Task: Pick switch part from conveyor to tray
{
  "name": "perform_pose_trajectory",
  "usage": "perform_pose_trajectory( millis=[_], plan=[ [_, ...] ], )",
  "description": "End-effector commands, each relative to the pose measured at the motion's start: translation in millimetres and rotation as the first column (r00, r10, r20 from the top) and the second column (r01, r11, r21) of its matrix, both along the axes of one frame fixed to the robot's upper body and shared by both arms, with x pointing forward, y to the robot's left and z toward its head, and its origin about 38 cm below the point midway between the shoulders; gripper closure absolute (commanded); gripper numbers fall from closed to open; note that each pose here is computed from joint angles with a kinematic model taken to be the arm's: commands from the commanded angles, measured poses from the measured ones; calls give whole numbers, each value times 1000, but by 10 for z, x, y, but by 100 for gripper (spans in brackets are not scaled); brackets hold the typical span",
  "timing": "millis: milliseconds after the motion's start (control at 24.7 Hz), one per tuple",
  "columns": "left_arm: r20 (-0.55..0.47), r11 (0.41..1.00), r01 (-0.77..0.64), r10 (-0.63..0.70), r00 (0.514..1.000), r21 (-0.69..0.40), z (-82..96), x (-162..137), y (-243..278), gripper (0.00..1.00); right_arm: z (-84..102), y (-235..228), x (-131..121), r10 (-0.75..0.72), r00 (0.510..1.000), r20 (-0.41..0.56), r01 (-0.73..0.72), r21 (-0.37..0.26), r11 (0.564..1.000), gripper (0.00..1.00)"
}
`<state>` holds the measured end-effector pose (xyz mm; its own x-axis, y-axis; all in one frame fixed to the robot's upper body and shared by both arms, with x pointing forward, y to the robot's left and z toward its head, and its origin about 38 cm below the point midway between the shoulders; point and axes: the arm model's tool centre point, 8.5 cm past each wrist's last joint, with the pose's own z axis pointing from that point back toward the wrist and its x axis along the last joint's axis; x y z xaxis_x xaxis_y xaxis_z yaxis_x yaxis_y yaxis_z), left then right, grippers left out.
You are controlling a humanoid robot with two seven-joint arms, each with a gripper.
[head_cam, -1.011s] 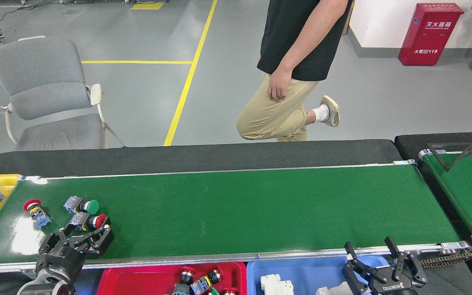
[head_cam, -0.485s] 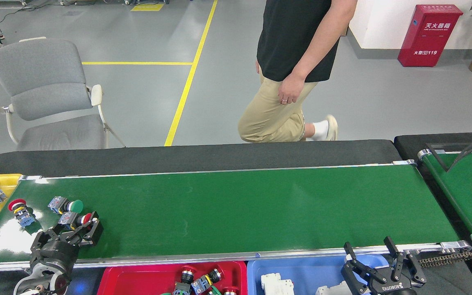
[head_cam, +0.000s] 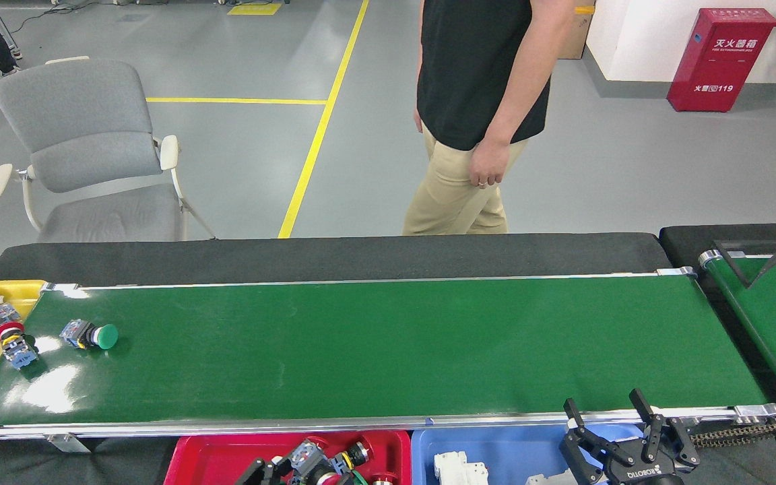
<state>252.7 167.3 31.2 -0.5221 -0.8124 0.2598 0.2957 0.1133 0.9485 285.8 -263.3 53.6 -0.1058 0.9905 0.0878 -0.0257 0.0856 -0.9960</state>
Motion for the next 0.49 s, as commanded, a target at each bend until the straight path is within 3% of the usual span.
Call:
perform_pose_trajectory(
  millis=[0,162,283,364,445],
  plan=[
    [38,993,-113,112,993,21,91,124,300,0,42,-9,-4,2,1000,11,-2,-4,1000,0],
    [85,905,-413,406,910,104,192,123,1420,0,49,7,1,0,1000,15,0,2,1000,0],
    [67,808,-560,558,827,182,100,-142,2164,0,45,3,-4,1,1000,13,-1,0,1000,0],
    [75,762,-616,615,785,200,55,-294,2459,0,39,6,-4,0,1000,12,0,1,1000,0],
    [98,752,-619,614,783,228,62,-371,2544,0,44,11,-4,0,1000,13,0,3,1000,0]
  ],
)
